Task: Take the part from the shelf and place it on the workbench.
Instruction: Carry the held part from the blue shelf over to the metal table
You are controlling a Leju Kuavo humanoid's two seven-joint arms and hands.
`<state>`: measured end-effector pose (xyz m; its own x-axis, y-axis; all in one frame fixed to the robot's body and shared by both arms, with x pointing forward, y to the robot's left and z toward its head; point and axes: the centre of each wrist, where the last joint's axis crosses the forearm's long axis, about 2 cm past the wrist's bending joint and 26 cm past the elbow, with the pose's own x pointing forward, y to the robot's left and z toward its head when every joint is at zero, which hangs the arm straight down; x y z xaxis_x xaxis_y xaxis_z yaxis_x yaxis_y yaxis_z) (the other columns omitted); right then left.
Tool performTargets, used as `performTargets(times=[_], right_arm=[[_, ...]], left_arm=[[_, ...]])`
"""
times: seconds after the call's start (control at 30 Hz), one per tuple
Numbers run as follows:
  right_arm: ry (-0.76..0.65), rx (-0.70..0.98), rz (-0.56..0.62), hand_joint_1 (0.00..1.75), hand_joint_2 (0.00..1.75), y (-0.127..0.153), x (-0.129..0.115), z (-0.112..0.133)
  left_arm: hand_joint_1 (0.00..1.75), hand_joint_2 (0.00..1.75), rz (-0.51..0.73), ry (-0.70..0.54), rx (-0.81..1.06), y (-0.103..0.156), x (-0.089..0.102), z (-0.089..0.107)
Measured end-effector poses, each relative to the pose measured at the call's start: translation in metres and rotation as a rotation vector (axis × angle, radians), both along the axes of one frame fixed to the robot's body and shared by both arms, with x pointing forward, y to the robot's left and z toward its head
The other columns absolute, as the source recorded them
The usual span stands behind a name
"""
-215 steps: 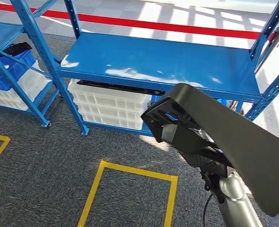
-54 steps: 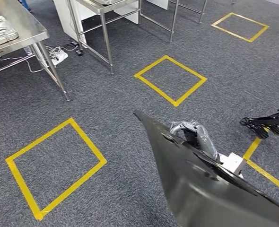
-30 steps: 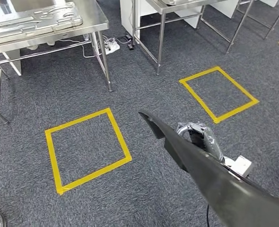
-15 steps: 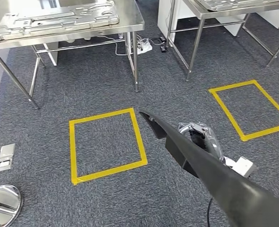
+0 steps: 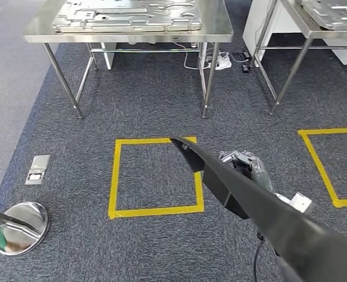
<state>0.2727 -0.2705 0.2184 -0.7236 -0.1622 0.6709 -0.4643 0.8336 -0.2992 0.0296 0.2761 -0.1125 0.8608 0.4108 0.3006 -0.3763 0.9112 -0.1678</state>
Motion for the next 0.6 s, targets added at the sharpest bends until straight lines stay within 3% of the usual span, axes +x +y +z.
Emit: performTargets(times=[0.6], right_arm=[[0.013,0.021,0.01,1.75,1.75,0.0021,-0.0013,-0.002]], left_arm=[[0.0,1.75,0.018,-0.016,-0.021,-0.0021,0.0029,0.0004]])
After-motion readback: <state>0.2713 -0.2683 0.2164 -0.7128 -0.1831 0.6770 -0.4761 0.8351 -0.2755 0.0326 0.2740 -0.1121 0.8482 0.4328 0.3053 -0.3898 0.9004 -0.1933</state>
